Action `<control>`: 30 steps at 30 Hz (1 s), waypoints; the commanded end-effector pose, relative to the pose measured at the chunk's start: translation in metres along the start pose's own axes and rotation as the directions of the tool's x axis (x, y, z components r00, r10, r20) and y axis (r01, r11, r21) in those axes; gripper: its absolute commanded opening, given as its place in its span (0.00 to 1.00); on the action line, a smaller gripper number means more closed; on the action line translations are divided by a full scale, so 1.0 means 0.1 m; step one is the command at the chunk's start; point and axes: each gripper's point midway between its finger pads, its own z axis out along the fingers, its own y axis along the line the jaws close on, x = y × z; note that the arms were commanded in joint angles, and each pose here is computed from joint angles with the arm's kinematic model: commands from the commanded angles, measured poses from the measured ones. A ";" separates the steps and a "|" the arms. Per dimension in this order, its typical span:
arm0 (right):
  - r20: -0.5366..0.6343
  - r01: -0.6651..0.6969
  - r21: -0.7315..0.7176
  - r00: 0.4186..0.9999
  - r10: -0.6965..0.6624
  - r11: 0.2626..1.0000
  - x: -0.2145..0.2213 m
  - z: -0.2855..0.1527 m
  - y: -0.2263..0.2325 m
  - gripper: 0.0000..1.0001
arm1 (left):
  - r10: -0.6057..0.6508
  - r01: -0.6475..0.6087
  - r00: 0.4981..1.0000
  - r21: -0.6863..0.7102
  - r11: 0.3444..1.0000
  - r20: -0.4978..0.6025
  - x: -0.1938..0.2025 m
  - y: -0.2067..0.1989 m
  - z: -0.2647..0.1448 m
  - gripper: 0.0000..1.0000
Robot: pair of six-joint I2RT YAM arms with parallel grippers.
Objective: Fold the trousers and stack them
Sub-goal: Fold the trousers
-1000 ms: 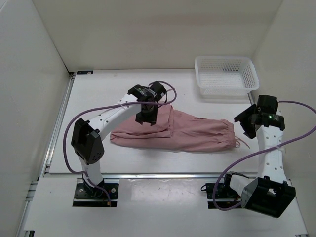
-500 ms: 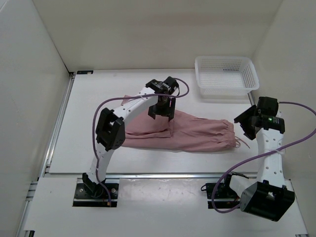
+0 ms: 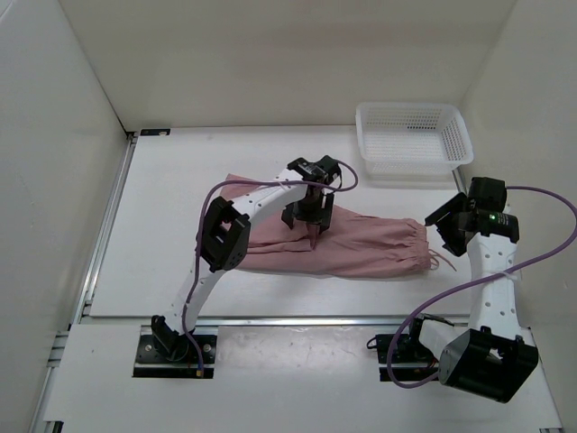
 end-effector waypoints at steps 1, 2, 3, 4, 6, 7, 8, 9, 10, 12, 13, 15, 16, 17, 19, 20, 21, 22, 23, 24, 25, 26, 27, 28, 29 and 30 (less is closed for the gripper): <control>0.000 0.025 -0.023 1.000 -0.025 0.999 0.00 0.00 0.04 0.72 | -0.016 0.017 0.999 -0.029 0.999 0.046 -0.12 0.01 0.02 0.93; 0.000 0.025 -0.023 1.000 -0.025 0.999 0.00 0.00 0.04 0.72 | -0.016 0.018 0.998 -0.042 0.999 0.054 -0.13 0.03 0.02 0.89; 0.000 0.025 -0.023 1.000 -0.025 0.999 0.00 0.00 0.04 0.72 | -0.023 0.027 0.998 -0.066 0.997 0.059 -0.14 0.07 0.06 0.87; 0.000 0.025 -0.023 1.000 -0.025 0.999 0.00 0.00 0.04 0.72 | -0.023 0.027 0.998 -0.074 0.997 0.064 -0.14 0.08 0.06 0.84; 0.008 0.026 -0.029 1.000 -0.025 0.999 -0.03 0.01 0.06 0.72 | -0.022 0.028 0.997 -0.081 0.996 0.069 -0.15 0.10 0.06 0.73; -0.004 0.025 -0.031 1.000 -0.026 0.999 -0.01 0.02 0.07 0.72 | -0.021 0.026 0.998 -0.088 0.996 0.059 -0.13 0.10 0.12 0.66; -0.004 0.025 -0.031 1.000 -0.026 0.999 -0.01 0.02 0.07 0.72 | -0.022 0.027 0.998 -0.083 0.996 0.067 -0.16 0.09 0.10 0.57; -0.004 0.025 -0.031 1.000 -0.026 0.999 -0.01 0.02 0.07 0.72 | -0.019 0.025 0.998 -0.103 0.994 0.058 -0.13 0.13 0.09 0.44; -0.004 0.025 -0.031 1.000 -0.026 0.999 -0.01 0.02 0.07 0.72 | -0.018 0.026 0.998 -0.112 0.993 0.067 -0.15 0.15 0.06 0.38; -0.004 0.034 -0.031 0.999 -0.035 0.999 -0.01 0.02 0.06 0.72 | -0.022 0.033 0.995 -0.107 0.994 0.100 -0.21 0.16 -0.11 0.29; 0.003 0.035 -0.036 0.999 -0.035 0.999 -0.02 0.00 0.07 0.72 | -0.022 0.035 0.993 -0.113 0.993 0.113 -0.22 0.19 -0.17 0.26; 0.003 0.035 -0.036 0.999 -0.035 0.999 -0.02 0.00 0.07 0.72 | -0.016 0.030 0.989 -0.091 0.995 0.148 -0.26 0.20 -0.39 0.16; 0.003 0.035 -0.036 0.999 -0.035 0.999 -0.02 0.00 0.07 0.72 | -0.006 0.020 0.989 -0.091 0.996 0.150 -0.25 0.21 -0.46 0.13; 0.003 0.035 -0.036 0.999 -0.035 0.999 -0.02 0.00 0.07 0.72 | -0.010 0.023 0.986 -0.079 0.997 0.168 -0.26 0.22 -0.58 0.10; 0.003 0.035 -0.036 0.999 -0.035 0.999 -0.02 0.00 0.07 0.72 | 0.005 0.009 0.985 -0.083 0.997 0.171 -0.26 0.31 -0.68 0.10; 0.003 0.035 -0.036 0.999 -0.035 0.999 -0.02 0.00 0.07 0.72 | 0.018 -0.001 0.986 -0.097 0.995 0.167 -0.23 0.35 -0.72 0.10; 0.003 0.035 -0.036 0.999 -0.035 0.999 -0.02 0.00 0.07 0.72 | 0.025 -0.009 0.982 -0.086 0.996 0.189 -0.25 0.36 -0.84 0.10; 0.003 0.035 -0.036 0.999 -0.035 0.999 -0.02 0.00 0.07 0.72 | 0.054 -0.041 0.982 -0.077 0.996 0.181 -0.22 0.36 -0.86 0.10; 0.003 0.035 -0.036 0.999 -0.035 0.999 -0.02 0.00 0.07 0.72 | 0.079 -0.068 0.984 -0.070 0.995 0.162 -0.17 0.36 -0.86 0.10; 0.003 0.035 -0.036 0.999 -0.035 0.999 -0.02 0.00 0.07 0.72 | 0.113 -0.106 0.983 -0.054 0.993 0.144 -0.12 0.35 -0.86 0.10; 0.003 0.035 -0.036 0.999 -0.035 0.999 -0.02 0.00 0.07 0.72 | 0.179 -0.176 0.978 -0.030 0.984 0.109 -0.02 0.35 -0.84 0.10; 0.003 0.035 -0.036 0.999 -0.035 0.999 -0.02 0.00 0.07 0.72 | 0.195 -0.192 0.977 -0.040 0.981 0.084 0.04 0.38 -0.80 0.10; 0.011 0.035 -0.041 0.999 -0.035 0.999 -0.02 -0.02 0.07 0.72 | 0.197 -0.193 0.977 -0.057 0.980 0.077 0.07 0.43 -0.79 0.10; 0.004 0.035 -0.036 0.999 -0.035 0.999 0.00 0.00 0.05 0.72 | 0.209 -0.204 0.975 -0.069 0.977 0.072 0.10 0.47 -0.79 0.10; 0.003 0.035 -0.036 0.999 -0.035 0.999 0.00 0.00 0.05 0.72 | 0.212 -0.206 0.975 -0.102 0.973 0.059 0.13 0.54 -0.74 0.10; 0.003 0.035 -0.036 0.999 -0.035 0.999 0.00 0.00 0.05 0.72 | 0.204 -0.196 0.977 -0.115 0.974 0.064 0.11 0.60 -0.76 0.10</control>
